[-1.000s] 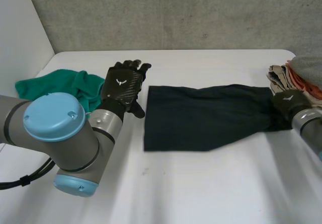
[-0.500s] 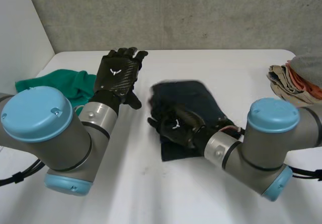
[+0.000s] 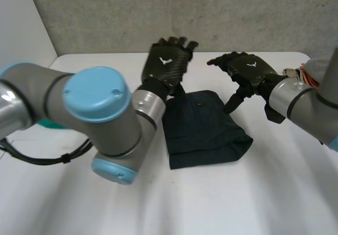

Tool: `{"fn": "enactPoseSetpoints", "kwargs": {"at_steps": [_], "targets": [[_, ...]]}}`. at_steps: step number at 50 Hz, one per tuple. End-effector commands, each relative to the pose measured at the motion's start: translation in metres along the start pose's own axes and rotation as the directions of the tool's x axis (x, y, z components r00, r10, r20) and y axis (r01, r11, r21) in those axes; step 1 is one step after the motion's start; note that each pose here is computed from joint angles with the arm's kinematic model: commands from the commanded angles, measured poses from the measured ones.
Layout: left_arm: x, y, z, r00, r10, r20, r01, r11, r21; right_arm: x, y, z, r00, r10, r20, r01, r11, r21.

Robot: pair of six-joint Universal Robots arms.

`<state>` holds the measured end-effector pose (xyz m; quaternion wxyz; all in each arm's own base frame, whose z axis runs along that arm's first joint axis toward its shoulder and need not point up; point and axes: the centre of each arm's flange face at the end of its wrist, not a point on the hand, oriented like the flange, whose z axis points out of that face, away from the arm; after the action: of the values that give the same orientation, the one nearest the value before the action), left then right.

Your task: Fold the laundry.

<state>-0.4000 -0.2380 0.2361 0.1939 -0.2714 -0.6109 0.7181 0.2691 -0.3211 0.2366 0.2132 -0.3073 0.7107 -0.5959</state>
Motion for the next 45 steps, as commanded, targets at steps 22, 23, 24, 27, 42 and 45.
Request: {"fn": "enactPoseSetpoints", "kwargs": {"at_steps": [22, 23, 24, 27, 42, 45], "targets": [[-0.007, 0.096, 0.0, 0.999, 0.049, 0.001, -0.043, 0.871, -0.489, 0.041, 0.079, 0.054, 0.949, -0.302, -0.091, 0.243, 0.885, -0.398], [-0.008, 0.085, 0.001, 0.999, 0.044, 0.004, -0.037, 0.882, -0.47, 0.044, 0.073, 0.055, 0.938, -0.327, -0.112, 0.268, 0.894, -0.359], [-0.011, 0.066, 0.001, 0.999, 0.037, 0.013, -0.028, 0.901, -0.432, 0.046, 0.068, 0.055, 0.932, -0.341, -0.124, 0.284, 0.897, -0.338], [-0.018, 0.037, 0.001, 0.999, 0.018, 0.033, -0.005, 0.931, -0.364, 0.044, 0.039, 0.047, 0.909, -0.379, -0.17, 0.335, 0.911, -0.241], [-0.011, -0.066, -0.026, 0.972, -0.056, -0.228, 0.048, 0.998, -0.04, -0.033, 0.054, -0.032, 0.869, -0.491, -0.067, 0.48, 0.868, -0.128], [-0.015, -0.07, -0.033, 0.953, -0.061, -0.298, 0.05, 0.998, -0.044, -0.049, 0.08, -0.045, 0.902, -0.431, -0.002, 0.425, 0.889, -0.17]]}}
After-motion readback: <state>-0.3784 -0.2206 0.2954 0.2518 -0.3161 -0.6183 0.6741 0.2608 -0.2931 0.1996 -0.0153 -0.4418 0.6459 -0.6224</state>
